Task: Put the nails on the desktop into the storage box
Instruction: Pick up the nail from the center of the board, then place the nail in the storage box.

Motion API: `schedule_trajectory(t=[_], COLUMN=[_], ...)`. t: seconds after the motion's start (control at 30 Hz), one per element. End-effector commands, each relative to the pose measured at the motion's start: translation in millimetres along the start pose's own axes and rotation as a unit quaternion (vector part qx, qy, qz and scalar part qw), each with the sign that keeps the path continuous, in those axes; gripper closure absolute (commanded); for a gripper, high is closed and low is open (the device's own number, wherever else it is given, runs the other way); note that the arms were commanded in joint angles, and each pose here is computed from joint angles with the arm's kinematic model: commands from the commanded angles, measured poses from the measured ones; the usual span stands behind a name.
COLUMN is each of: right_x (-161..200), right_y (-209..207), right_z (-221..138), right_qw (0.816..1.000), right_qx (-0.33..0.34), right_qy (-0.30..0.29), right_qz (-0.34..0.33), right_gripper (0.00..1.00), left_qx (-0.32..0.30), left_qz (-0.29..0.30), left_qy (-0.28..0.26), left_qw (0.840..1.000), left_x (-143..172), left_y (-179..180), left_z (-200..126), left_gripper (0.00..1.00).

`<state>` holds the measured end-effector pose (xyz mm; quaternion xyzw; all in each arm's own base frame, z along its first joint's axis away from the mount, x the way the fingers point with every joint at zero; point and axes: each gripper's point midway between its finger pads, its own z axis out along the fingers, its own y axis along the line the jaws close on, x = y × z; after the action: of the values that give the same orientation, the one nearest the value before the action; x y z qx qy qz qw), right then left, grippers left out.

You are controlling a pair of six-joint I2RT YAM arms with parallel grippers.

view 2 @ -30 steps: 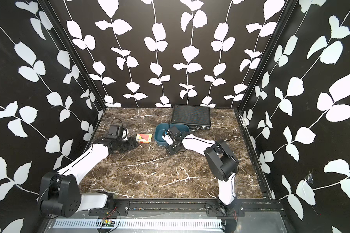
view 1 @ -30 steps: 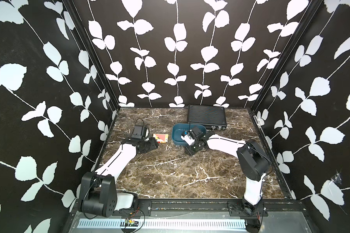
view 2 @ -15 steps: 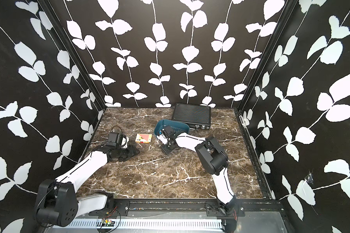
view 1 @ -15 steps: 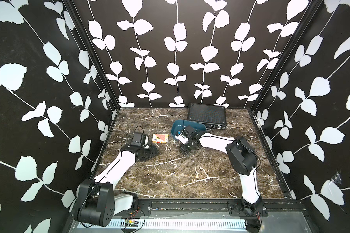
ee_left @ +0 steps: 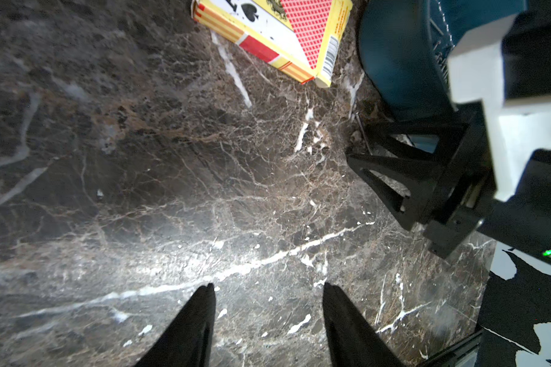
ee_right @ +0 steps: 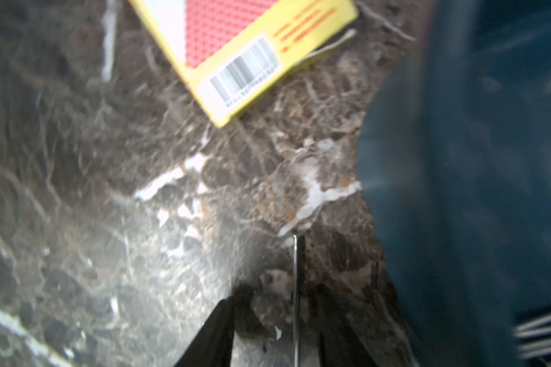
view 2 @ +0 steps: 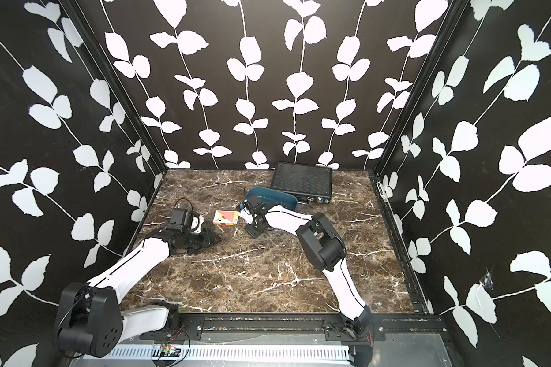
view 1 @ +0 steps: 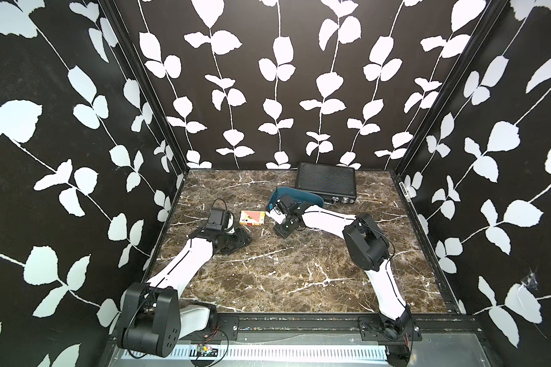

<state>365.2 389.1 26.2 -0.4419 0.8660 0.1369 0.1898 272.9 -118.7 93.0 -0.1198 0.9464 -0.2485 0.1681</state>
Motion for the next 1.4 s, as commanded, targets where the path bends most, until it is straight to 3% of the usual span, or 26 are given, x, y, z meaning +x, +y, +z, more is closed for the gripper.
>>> schedule_trajectory(t=[0.0, 0.13, 0.33, 0.53, 0.77, 0.93, 1.1, 1.2, 1.37], right_x=[30.7, 49.0, 57.8, -5.7, -68.1, -73.3, -42.2, -29.4, -18.5], right_y=[-0.9, -1.0, 19.5, 34.2, 17.2, -46.9, -122.3, -147.0, -163.1], right_z=[20.9, 20.1, -10.0, -85.2, -148.8, -168.8, -163.0, -154.9, -131.6], right_qw=[0.998, 0.994, 0.995, 0.999, 0.987, 0.958, 0.895, 0.874, 0.859], right_qx=[0.008, 0.026, -0.002, -0.031, -0.066, -0.045, 0.005, 0.039, 0.053], right_qy=[0.063, 0.099, 0.094, -0.025, -0.129, -0.17, -0.201, -0.21, -0.204], right_qz=[-0.009, -0.034, -0.039, -0.014, 0.067, 0.225, 0.398, 0.436, 0.467], right_gripper=[0.76, 1.0, 1.0, 1.0, 1.0, 1.0, 1.0, 1.0, 1.0], left_qx=[0.0, 0.001, -0.001, 0.005, 0.015, 0.015, 0.014, 0.014, 0.012], left_qz=[-0.002, -0.004, -0.006, -0.012, -0.014, -0.017, -0.02, -0.021, -0.018], left_qy=[0.004, 0.005, 0.003, -0.004, -0.013, -0.018, -0.02, -0.02, -0.019], left_qw=[1.0, 1.0, 1.0, 1.0, 1.0, 1.0, 1.0, 0.999, 1.0], left_x=[3.6, 3.3, 0.9, -3.6, -11.1, -11.2, -8.6, -9.3, -12.6], left_y=[1.1, 1.5, 1.9, 0.5, -5.0, -5.2, -4.0, -4.8, -7.8], left_z=[-2.8, -0.7, 1.7, 6.0, 7.0, 4.0, 2.1, 1.1, -2.2], left_gripper=[0.43, 0.44, 0.44, 0.44, 0.44, 0.44, 0.44, 0.44, 0.43])
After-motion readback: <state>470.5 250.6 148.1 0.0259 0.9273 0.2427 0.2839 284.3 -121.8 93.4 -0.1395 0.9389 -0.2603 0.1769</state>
